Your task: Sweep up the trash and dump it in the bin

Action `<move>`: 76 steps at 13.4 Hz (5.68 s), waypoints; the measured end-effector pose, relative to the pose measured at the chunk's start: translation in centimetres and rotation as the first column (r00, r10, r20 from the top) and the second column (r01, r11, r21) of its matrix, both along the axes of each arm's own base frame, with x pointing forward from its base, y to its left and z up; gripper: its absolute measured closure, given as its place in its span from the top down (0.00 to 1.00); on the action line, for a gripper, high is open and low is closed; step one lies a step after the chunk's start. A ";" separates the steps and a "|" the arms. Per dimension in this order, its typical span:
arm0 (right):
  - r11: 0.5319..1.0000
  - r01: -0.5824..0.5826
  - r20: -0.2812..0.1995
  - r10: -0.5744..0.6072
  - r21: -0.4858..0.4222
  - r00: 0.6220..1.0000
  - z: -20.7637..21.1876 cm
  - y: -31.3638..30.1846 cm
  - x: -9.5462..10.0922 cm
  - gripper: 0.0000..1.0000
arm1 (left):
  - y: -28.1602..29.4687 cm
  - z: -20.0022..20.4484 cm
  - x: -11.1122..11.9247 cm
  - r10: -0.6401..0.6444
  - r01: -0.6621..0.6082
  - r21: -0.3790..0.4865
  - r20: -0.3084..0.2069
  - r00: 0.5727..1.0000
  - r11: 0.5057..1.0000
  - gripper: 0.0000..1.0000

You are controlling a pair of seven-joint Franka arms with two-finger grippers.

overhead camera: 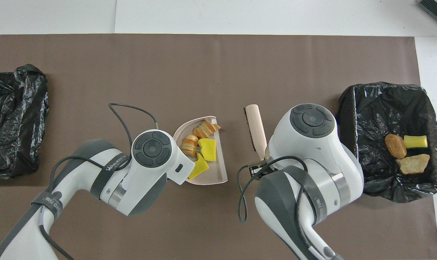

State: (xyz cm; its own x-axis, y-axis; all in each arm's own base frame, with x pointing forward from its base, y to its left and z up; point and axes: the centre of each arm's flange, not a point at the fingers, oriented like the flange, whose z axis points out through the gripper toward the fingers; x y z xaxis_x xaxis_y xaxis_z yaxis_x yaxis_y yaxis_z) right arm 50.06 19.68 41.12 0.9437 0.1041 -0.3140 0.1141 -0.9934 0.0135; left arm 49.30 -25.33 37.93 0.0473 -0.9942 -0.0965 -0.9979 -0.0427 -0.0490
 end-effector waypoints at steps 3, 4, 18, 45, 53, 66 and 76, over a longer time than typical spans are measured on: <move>0.998 0.056 -0.059 -0.054 0.031 0.997 -0.2 4.7 -3.2 0.27 | 7.2 4.8 1.7 -0.042 0.042 -0.034 0.004 0.999 0.999 0.32; 0.997 0.064 -0.077 -0.061 0.034 0.995 -0.4 6.5 -4.8 0.27 | 10.3 6.4 2.1 -0.063 0.063 -0.044 0.003 0.998 0.997 0.32; 0.990 0.132 -0.046 -0.130 0.055 0.990 -5.1 13.0 -16.2 0.27 | 48.6 14.8 4.1 -0.022 0.023 -0.034 0.054 0.998 0.999 0.32; 0.981 0.192 0.263 -0.194 0.036 0.945 1.1 2.9 1.0 1.00 | 44.5 21.5 10.9 -0.142 0.157 0.624 -0.074 0.987 0.765 0.32; 0.983 0.181 0.306 -0.183 0.036 0.934 14.0 -6.0 3.6 1.00 | 28.1 14.0 13.3 0.075 -0.098 0.305 0.086 0.993 0.947 0.32; 0.987 0.155 0.313 -0.161 0.046 0.936 24.2 -23.1 1.8 1.00 | -4.1 2.2 7.0 0.847 -0.848 0.007 0.029 0.531 0.531 0.32; 0.986 0.164 0.255 -0.169 0.041 0.952 23.7 -23.5 1.0 1.00 | -19.3 -1.2 10.1 0.982 -0.982 -0.076 -0.062 0.177 0.172 0.32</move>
